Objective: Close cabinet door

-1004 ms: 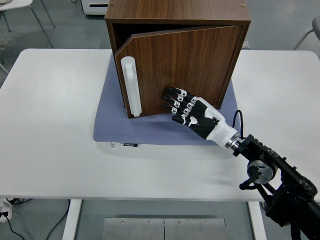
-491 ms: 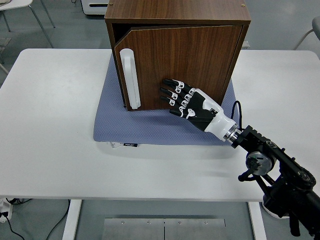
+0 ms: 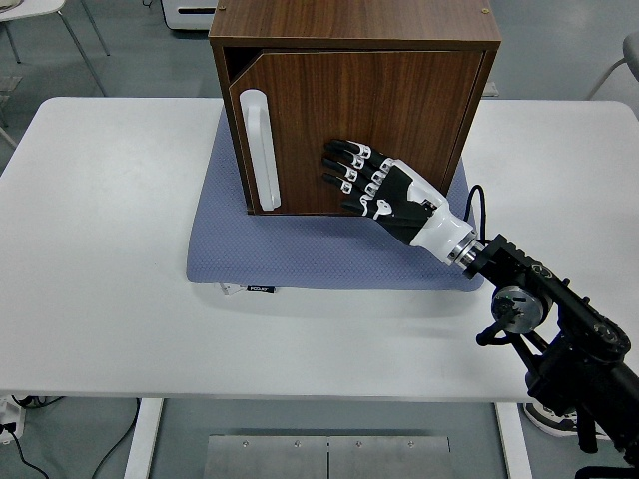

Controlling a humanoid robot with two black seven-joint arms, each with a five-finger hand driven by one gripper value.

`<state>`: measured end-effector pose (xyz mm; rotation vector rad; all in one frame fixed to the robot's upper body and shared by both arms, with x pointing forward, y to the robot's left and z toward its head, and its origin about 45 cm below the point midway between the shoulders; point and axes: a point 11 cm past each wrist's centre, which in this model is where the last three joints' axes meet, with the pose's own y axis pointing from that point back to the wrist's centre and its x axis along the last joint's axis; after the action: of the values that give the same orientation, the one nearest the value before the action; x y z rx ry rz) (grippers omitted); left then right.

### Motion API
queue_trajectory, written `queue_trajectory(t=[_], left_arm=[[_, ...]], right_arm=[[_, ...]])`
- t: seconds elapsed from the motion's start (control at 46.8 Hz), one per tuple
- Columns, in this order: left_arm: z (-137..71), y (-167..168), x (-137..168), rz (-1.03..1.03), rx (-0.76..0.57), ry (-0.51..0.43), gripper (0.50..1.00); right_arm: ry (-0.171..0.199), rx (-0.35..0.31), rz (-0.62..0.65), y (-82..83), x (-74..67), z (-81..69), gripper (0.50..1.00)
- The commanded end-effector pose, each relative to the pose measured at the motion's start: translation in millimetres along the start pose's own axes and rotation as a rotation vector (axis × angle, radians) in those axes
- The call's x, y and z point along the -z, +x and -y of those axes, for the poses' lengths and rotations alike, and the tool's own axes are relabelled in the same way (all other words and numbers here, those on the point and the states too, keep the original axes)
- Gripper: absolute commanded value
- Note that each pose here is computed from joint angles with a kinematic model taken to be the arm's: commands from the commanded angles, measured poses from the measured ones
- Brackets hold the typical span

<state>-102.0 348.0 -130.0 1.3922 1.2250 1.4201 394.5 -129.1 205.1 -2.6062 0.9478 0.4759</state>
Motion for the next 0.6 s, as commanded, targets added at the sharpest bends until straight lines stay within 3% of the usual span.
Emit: queue_trajectory(t=[0.0,0.15,0.235,0.385,0.577], left_arm=[[0.0,0.0,0.0,0.0,0.0,0.0,1.0],[0.0,0.0,0.0,0.0,0.0,0.0,1.0],[0.0,0.0,0.0,0.0,0.0,0.0,1.0],[0.0,0.0,0.0,0.0,0.0,0.0,1.0],[0.0,0.0,0.0,0.0,0.0,0.0,1.0]], right_arm=[[0.011,0.004,-0.004,-0.5,3.3,2.0,1.0],[0.047,0.008,0.0,-0.7,12.7,6.6,1.0],[0.057,-0.018,0.002,2.3,14.5,6.9,1.0],[0.104,-0.073,-0.002,8.3,21.2,7.2,1.0],[0.112,-0.081,0.0,8.1,19.9,5.4,1.0]])
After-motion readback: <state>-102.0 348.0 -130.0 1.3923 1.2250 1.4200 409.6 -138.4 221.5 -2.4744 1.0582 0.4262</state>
